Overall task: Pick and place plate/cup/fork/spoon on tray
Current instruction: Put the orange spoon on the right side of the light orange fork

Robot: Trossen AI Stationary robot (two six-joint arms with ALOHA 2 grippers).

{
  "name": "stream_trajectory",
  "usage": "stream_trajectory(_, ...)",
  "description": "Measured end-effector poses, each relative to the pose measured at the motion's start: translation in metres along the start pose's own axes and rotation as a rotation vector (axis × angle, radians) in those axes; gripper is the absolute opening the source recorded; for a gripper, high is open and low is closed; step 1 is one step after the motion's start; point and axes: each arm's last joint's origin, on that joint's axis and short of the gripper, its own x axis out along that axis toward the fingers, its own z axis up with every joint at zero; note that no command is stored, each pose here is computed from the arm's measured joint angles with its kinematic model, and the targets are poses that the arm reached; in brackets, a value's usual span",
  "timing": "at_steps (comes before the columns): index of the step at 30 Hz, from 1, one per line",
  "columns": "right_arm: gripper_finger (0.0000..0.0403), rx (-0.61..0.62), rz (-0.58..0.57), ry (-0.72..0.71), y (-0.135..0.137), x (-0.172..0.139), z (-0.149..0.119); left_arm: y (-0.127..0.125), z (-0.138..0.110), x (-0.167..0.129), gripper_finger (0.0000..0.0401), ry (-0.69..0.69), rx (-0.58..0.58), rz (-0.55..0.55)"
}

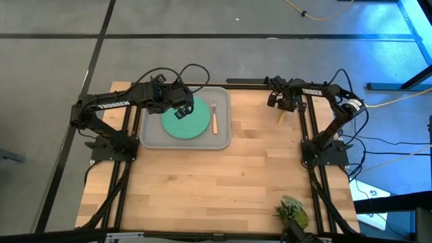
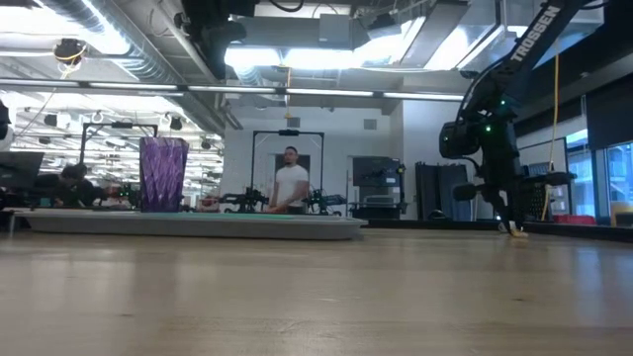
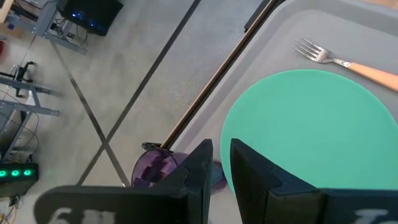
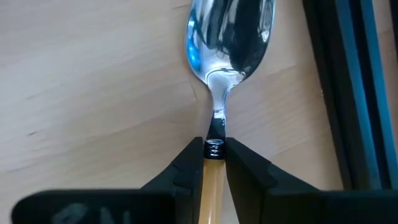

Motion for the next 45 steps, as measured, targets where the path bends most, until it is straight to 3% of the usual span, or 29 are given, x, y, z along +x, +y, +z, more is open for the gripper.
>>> stream_trajectory(12, 0.0068, 0.026, -0.031, 0.009, -0.001, -0.003, 0.000, 0.000, 0.000, 0.000, 0.0050, 0.002, 0.000, -0.007)
stream_trajectory(25, 0.0068, 0.029, -0.057, -0.072, -0.012, -0.020, 0.002, 0.000, 0.000, 0.000, 0.0050, 0.002, -0.001, -0.007)
stream_trajectory(45, 0.0068, 0.025, -0.052, -0.021, -0.013, -0.020, -0.001, 0.000, 0.000, 0.000, 0.0050, 0.002, -0.001, -0.007)
